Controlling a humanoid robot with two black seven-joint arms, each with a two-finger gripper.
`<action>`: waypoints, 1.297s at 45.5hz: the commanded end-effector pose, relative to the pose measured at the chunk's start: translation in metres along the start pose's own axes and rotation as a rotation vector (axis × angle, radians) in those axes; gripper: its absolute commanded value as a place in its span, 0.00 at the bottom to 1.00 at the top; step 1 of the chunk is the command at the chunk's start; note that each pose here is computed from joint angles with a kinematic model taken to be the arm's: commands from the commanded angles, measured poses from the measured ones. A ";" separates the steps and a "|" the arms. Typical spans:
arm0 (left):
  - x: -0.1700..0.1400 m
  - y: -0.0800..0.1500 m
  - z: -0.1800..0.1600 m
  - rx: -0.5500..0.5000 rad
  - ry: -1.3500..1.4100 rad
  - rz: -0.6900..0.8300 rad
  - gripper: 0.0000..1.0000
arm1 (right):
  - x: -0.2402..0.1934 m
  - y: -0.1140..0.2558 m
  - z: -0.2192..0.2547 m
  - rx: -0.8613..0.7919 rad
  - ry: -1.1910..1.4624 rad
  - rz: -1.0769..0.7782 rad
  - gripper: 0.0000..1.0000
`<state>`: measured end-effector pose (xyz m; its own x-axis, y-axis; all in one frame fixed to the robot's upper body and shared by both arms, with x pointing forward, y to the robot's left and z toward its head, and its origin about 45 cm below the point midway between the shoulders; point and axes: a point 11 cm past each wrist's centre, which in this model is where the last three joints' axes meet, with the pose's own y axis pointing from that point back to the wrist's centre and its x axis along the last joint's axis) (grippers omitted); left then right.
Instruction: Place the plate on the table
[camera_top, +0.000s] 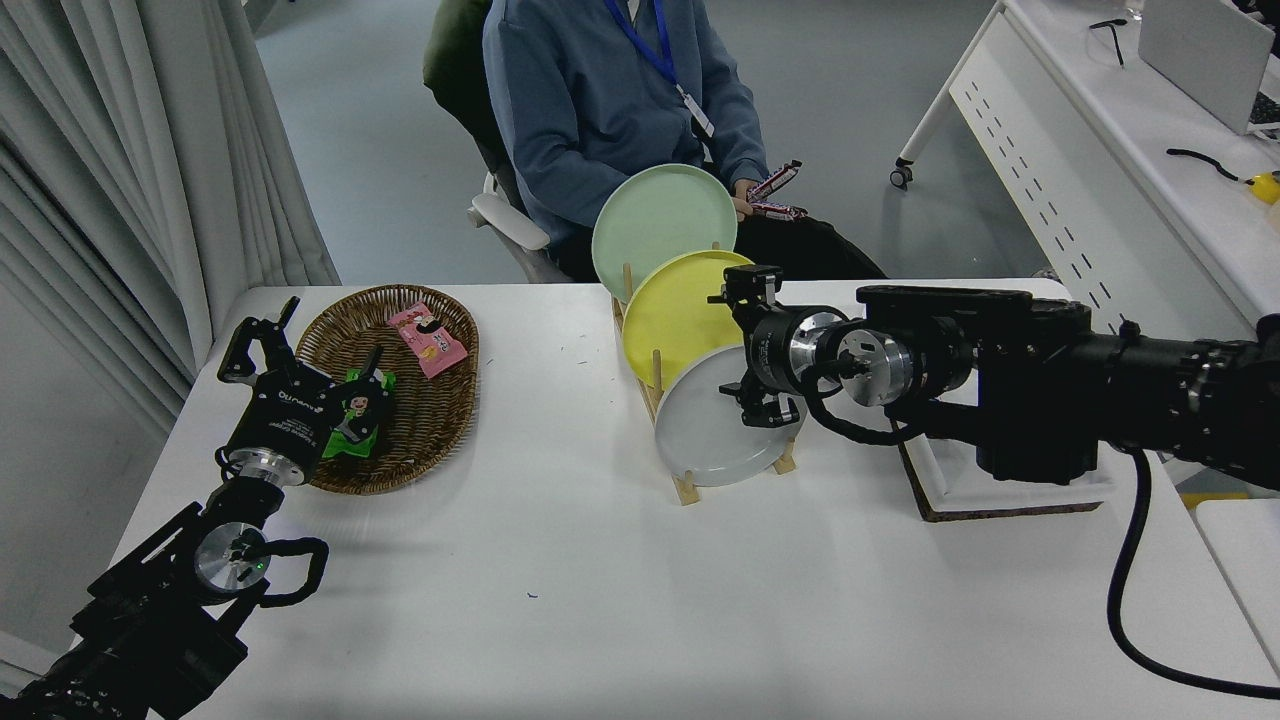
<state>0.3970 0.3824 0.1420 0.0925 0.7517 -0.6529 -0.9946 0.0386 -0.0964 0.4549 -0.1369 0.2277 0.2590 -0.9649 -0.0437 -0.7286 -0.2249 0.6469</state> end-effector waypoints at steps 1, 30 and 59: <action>0.000 0.000 0.000 0.000 0.000 0.000 1.00 | 0.009 -0.001 -0.005 0.021 0.032 0.048 0.86; 0.000 0.000 0.000 0.000 0.000 0.001 1.00 | -0.006 0.000 0.000 -0.040 -0.021 -0.051 0.66; 0.000 0.000 0.000 0.000 0.000 0.000 1.00 | 0.009 0.006 -0.005 -0.086 -0.051 -0.032 0.43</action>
<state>0.3969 0.3825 0.1419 0.0920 0.7518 -0.6529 -0.9946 0.0383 -0.0961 0.4526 -0.1401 0.2288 0.2609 -0.9603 -0.0989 -0.6556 -0.2514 0.7121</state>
